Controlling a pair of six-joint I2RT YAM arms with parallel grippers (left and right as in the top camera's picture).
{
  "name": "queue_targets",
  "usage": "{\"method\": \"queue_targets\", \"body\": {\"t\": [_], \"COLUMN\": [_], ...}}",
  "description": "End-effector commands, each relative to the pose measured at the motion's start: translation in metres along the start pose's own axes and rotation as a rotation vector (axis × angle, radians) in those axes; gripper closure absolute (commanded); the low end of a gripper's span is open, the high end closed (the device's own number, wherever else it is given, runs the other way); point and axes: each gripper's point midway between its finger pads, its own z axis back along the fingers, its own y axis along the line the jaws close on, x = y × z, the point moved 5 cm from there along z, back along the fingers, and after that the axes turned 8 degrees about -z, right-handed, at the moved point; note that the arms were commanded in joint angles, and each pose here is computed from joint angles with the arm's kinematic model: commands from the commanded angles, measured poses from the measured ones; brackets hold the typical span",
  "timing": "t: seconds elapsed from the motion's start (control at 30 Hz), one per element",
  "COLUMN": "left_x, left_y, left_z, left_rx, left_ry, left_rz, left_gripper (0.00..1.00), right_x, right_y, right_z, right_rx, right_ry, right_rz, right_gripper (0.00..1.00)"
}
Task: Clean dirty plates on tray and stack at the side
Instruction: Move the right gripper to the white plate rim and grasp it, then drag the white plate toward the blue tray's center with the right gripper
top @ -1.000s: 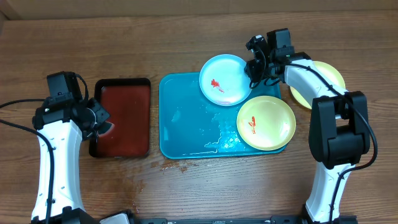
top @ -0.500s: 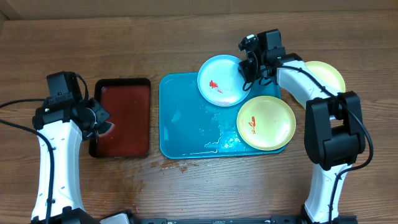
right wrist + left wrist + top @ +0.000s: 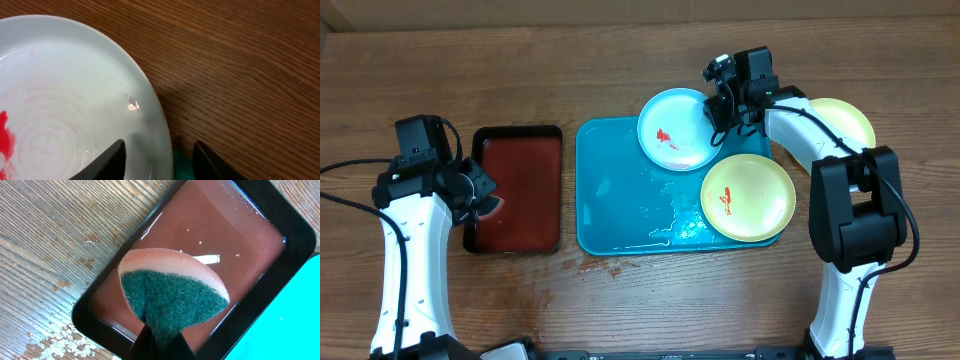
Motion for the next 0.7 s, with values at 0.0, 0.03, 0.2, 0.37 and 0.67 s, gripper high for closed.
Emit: {"method": "queue_targets", "body": {"t": [0.0,0.03,0.2,0.37,0.67], "left_x": [0.003,0.003,0.003,0.004,0.004], "left_y": [-0.001,-0.001,-0.001,-0.001,-0.002], "left_z": [0.001,0.001,0.001,0.001,0.001], "left_rx": [-0.013,-0.013,-0.013,-0.013,-0.020], "left_ry": [-0.006,-0.005,-0.006,-0.006,-0.007], "left_rz": [-0.003,-0.003,-0.003,-0.003,-0.003], "left_gripper": [0.96,0.96,0.96,0.96,0.96], "right_x": [-0.002,-0.002,-0.002,-0.003,0.000], "right_y": [-0.001,-0.001,0.000,0.001,0.016], "right_z": [-0.007,-0.007,-0.008,-0.008,-0.001], "right_rx": [-0.007,-0.007,-0.006,-0.004,0.016], "right_ry": [0.008,0.007,0.008,0.013,0.049], "right_rz": [0.004,0.004,0.002,-0.006,-0.126], "right_gripper": [0.55,0.55,0.68,0.82,0.96]}}
